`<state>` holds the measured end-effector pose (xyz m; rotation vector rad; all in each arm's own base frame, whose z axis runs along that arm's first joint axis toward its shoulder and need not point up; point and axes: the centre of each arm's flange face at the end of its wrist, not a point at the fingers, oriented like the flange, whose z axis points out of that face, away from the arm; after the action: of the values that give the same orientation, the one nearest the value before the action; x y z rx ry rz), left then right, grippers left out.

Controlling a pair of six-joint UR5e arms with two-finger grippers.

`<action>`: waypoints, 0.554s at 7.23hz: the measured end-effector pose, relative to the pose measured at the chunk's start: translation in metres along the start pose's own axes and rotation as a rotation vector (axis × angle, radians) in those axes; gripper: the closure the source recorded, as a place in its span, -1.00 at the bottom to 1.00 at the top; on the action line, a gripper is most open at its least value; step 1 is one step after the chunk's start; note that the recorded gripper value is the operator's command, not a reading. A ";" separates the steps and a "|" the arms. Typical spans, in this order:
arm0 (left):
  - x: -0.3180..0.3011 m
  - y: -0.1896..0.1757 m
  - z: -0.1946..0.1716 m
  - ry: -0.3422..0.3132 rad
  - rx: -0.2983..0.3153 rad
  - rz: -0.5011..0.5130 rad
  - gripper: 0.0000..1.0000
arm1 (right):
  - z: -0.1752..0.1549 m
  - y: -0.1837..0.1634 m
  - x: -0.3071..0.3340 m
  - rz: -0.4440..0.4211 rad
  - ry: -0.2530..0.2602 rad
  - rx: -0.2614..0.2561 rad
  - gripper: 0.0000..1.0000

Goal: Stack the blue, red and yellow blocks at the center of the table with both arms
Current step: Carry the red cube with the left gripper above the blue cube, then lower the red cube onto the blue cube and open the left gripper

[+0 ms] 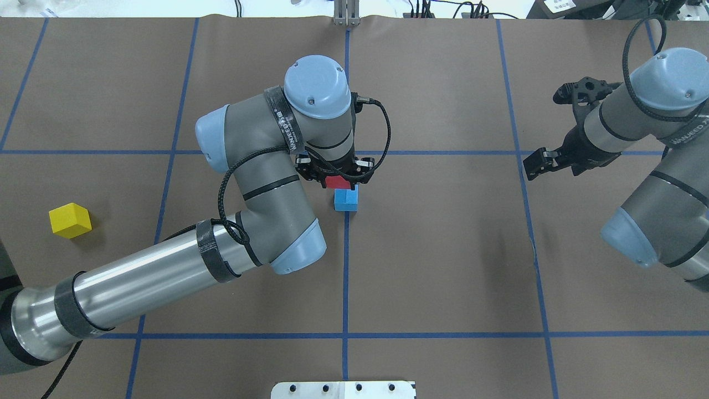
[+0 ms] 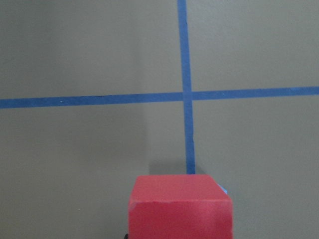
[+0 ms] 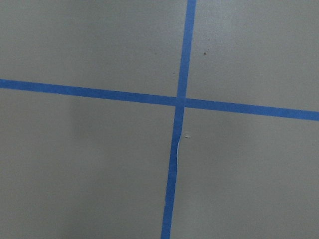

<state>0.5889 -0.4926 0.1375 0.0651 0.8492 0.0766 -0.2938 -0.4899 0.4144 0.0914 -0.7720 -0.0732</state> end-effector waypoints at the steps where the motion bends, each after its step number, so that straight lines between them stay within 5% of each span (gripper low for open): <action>1: 0.003 0.002 0.006 -0.011 0.002 0.004 1.00 | 0.000 0.000 0.000 0.000 0.000 0.000 -1.00; 4: 0.006 0.007 0.011 -0.019 0.003 0.010 1.00 | 0.001 0.000 0.000 0.001 0.001 -0.001 -1.00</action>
<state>0.6011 -0.4857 0.1412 0.0730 0.8301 0.0844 -0.2945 -0.4897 0.4150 0.0903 -0.7706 -0.0725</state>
